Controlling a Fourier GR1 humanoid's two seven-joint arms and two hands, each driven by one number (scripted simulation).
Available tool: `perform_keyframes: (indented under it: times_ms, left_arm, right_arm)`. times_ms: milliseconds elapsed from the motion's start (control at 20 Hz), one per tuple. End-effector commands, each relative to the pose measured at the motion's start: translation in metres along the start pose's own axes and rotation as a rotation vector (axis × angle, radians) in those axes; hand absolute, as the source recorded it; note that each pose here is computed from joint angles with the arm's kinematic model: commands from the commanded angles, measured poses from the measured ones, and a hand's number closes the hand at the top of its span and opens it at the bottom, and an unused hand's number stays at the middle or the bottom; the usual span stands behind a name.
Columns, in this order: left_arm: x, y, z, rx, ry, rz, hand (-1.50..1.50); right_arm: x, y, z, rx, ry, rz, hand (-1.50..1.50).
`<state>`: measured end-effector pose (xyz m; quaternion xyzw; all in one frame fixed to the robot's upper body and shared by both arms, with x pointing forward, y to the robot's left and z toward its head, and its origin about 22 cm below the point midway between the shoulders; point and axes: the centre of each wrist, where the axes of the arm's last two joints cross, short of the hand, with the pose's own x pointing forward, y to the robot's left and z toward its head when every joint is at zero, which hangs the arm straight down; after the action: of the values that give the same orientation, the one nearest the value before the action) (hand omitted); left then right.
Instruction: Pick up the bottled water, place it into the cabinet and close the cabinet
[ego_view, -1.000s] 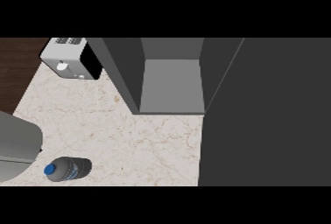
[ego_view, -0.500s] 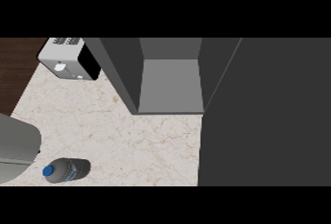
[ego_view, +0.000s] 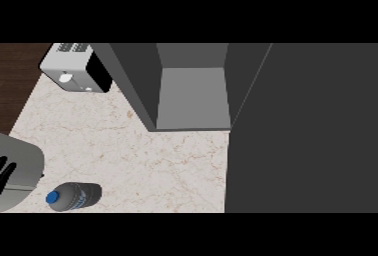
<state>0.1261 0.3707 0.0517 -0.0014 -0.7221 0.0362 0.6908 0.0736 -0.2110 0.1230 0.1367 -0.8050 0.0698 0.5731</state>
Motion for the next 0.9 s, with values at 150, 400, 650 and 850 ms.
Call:
perform_keyframes:
  times_ms: [150, 400, 650, 850]
  left_arm:
    - [-0.069, 0.011, -0.014, -0.001, 0.109, 0.094, -1.50]
    - [-0.107, 0.014, -0.022, 0.021, 0.126, 0.088, -1.50]
    - [-0.146, -0.001, -0.035, -0.024, 0.146, 0.091, -1.50]
    - [-0.163, 0.001, -0.043, -0.063, 0.138, 0.129, -1.50]
  right_arm:
    - [0.046, 0.002, 0.013, 0.015, -0.044, 0.046, -1.50]
    - [0.040, 0.004, 0.023, 0.030, -0.035, 0.043, -1.50]
    - [0.031, 0.016, 0.022, 0.002, -0.050, 0.038, -1.50]
    - [0.030, 0.015, 0.026, -0.004, -0.021, 0.047, -1.50]
